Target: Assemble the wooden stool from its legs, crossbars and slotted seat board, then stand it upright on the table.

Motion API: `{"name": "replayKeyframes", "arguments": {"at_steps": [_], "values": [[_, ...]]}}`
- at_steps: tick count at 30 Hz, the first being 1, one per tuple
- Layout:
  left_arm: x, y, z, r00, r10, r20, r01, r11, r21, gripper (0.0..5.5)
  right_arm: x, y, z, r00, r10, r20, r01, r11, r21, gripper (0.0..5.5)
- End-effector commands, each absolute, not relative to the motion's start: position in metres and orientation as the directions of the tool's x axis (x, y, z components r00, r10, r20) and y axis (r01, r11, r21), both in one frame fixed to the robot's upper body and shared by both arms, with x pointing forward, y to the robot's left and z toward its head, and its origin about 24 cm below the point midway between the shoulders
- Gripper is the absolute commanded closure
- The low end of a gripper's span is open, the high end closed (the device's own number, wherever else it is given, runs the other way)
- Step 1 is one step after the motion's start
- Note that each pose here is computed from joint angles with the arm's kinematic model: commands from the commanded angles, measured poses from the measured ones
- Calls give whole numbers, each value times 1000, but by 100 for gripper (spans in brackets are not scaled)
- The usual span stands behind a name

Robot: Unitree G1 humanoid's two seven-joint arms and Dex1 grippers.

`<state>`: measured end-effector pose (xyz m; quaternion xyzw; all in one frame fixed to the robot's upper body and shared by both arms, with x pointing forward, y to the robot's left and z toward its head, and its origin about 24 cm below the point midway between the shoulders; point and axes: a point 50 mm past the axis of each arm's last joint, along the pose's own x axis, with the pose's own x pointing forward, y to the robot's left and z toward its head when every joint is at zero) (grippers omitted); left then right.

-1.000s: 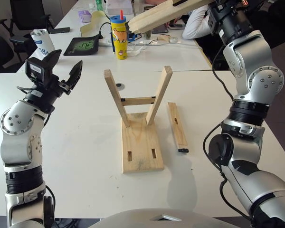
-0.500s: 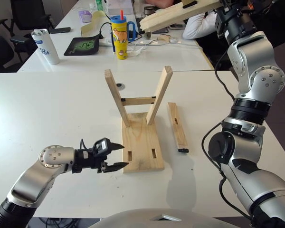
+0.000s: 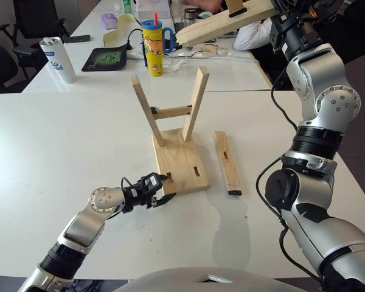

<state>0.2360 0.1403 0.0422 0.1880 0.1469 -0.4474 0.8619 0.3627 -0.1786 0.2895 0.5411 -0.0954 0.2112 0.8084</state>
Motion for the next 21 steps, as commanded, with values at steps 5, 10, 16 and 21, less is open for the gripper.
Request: {"name": "replayKeyframes", "arguments": {"at_steps": [5, 10, 16, 21], "values": [[299, 145, 55, 774, -562, -291, 633, 704, 322, 238, 353, -154, 271, 822, 519, 234, -525, 534, 663, 447], [293, 142, 69, 769, -611, -186, 637, 713, 292, 238, 364, -151, 236, 867, 495, 61, -432, 683, 590, 447], [291, 150, 78, 825, -552, -120, 561, 775, 291, 238, 367, -143, 195, 885, 455, -94, -346, 780, 522, 447], [289, 156, 79, 841, -529, -113, 537, 793, 288, 238, 364, -143, 182, 898, 424, -117, -320, 812, 488, 447]]}}
